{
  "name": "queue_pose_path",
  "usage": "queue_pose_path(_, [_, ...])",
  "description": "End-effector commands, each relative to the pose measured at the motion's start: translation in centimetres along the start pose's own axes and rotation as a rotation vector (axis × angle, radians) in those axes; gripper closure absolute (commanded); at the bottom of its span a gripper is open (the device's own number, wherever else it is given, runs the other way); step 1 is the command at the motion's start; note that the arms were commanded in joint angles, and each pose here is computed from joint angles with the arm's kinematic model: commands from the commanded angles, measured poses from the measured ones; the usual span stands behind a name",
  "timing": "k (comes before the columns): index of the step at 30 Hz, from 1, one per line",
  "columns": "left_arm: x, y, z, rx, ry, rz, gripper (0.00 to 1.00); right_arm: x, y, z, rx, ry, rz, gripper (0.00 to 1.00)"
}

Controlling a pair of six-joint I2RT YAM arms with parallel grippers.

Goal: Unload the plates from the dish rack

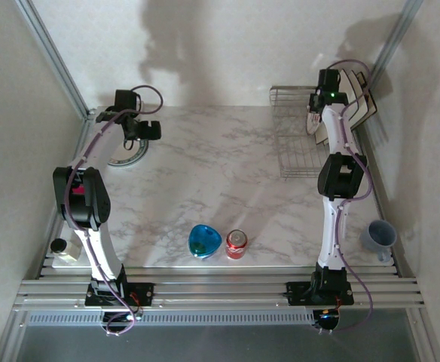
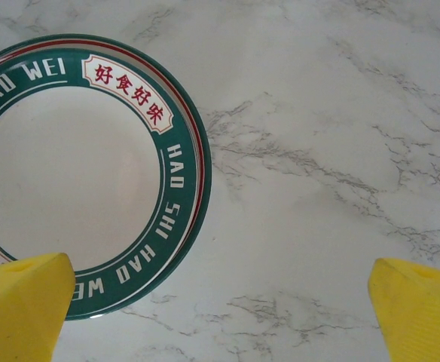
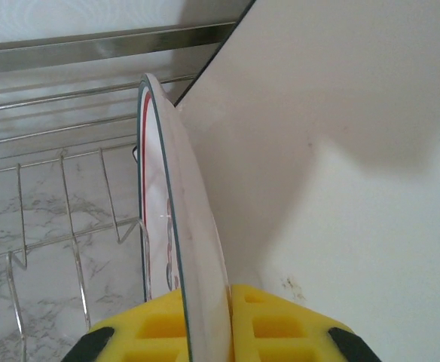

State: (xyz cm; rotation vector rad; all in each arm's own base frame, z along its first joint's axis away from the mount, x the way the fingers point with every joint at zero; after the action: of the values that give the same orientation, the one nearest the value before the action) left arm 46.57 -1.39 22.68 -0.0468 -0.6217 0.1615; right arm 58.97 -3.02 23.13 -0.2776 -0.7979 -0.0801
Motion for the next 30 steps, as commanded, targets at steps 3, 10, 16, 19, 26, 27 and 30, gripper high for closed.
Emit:
queue_pose_path(3, [-0.4,-0.5,0.0,-0.013,0.031,-0.020,0.01,4.6,-0.7,7.9,-0.002,-0.154,0.005,1.00])
queue_pose_path(10, [-0.9,-0.5,-0.1,-0.011,0.048,-0.023,0.00,6.2,-1.2,12.5,-0.053,-0.214,0.060,1.00])
queue_pose_path(16, [-1.0,-0.4,0.4,0.009,0.057,-0.027,0.00,7.0,-1.2,16.8,-0.061,-0.261,0.081,1.00])
queue_pose_path(19, [-1.2,-0.4,0.6,0.021,0.064,-0.031,0.00,7.0,-0.7,18.7,-0.028,-0.278,0.074,1.00])
queue_pose_path(26, [-1.4,-0.5,1.5,0.027,0.061,-0.034,0.00,5.7,1.1,22.9,0.164,-0.284,0.036,1.00])
queue_pose_path(27, [-1.6,-0.6,1.5,0.027,0.065,-0.034,0.00,5.4,1.4,23.4,0.202,-0.280,0.027,1.00])
queue_pose_path(30, [-1.7,-0.8,1.8,0.022,0.066,-0.035,0.01,3.9,2.3,24.7,0.358,-0.256,-0.024,1.00])
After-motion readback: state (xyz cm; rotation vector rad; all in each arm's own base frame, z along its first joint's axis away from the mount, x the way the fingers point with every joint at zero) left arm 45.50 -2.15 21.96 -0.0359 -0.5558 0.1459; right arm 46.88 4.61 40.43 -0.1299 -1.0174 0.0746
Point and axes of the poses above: each hand's point on the last joint's axis, 136 mm out from that joint toward the fingers, its own z axis back along the fingers, its own y axis along the line the jaws close on, x = y × z, the point moved 8 cm from there along z, back along the fingers, and after that the axes turned 4 degrees about z, right-handed, at the moved point
